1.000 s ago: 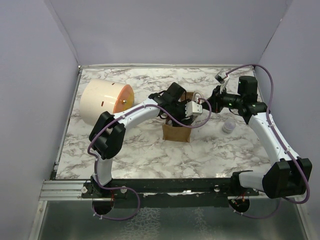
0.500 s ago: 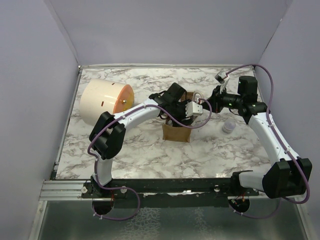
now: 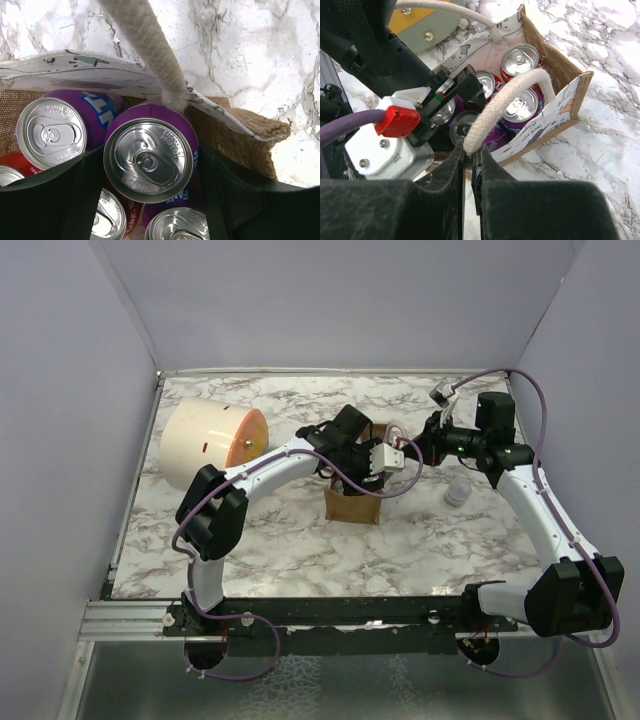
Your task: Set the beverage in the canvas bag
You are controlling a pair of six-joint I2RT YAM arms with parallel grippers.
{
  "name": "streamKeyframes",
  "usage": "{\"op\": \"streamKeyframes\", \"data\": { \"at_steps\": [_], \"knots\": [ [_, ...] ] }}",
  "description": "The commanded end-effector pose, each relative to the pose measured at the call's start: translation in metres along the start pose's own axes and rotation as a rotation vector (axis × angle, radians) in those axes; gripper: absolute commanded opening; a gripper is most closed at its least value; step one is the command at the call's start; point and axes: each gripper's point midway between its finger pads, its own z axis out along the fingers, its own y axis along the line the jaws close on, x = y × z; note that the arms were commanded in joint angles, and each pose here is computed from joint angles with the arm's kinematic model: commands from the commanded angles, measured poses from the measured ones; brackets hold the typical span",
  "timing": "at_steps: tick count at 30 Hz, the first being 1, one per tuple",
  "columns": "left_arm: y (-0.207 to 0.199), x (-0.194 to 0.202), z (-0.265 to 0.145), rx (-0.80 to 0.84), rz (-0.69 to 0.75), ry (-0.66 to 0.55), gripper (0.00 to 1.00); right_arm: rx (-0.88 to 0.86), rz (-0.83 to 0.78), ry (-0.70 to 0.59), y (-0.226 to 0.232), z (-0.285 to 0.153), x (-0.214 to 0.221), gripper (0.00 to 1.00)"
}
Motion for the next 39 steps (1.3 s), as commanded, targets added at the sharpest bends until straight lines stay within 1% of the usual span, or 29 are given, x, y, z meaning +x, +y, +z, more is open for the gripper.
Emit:
{"op": "streamKeyframes", "data": {
  "at_steps": [1,8,13,20,23,25,28,33,34,36,39],
  "knots": [
    [-0.013,-0.034,-0.032,0.023,0.059,-0.079,0.75,0.014,-0.046,-0.03,-0.001,-0.005,-0.012,0.02],
    [-0.016,-0.038,-0.037,0.035,0.077,-0.089,0.81,0.012,-0.045,-0.029,-0.001,-0.005,-0.011,0.02],
    [-0.019,-0.046,-0.045,0.04,0.088,-0.111,0.81,0.017,-0.05,-0.032,0.0,-0.006,-0.012,0.02],
    [-0.023,-0.062,-0.072,0.013,0.122,-0.141,0.82,0.038,-0.07,-0.037,0.0,-0.01,-0.016,0.05],
    [-0.027,-0.071,-0.093,-0.015,0.157,-0.163,0.83,0.043,-0.083,-0.034,0.0,-0.012,-0.018,0.08],
    [-0.028,-0.074,-0.105,-0.042,0.171,-0.169,0.85,0.043,-0.097,-0.027,0.001,-0.013,-0.018,0.12],
    [-0.025,-0.075,-0.123,-0.097,0.183,-0.169,0.87,0.039,-0.117,-0.009,0.002,-0.015,-0.018,0.21],
    [-0.006,-0.072,-0.16,-0.242,0.132,-0.169,0.9,0.043,-0.132,0.028,0.003,-0.02,-0.019,0.38],
    [-0.001,-0.072,-0.169,-0.275,0.109,-0.183,0.91,0.046,-0.135,0.037,0.004,-0.022,-0.019,0.45],
    [0.012,-0.072,-0.191,-0.346,0.051,-0.221,0.92,0.059,-0.144,0.052,0.005,-0.026,-0.019,0.64],
    [0.035,-0.064,-0.228,-0.473,-0.06,-0.279,0.97,0.091,-0.164,0.065,0.005,-0.033,-0.022,0.76]
  ]
}}
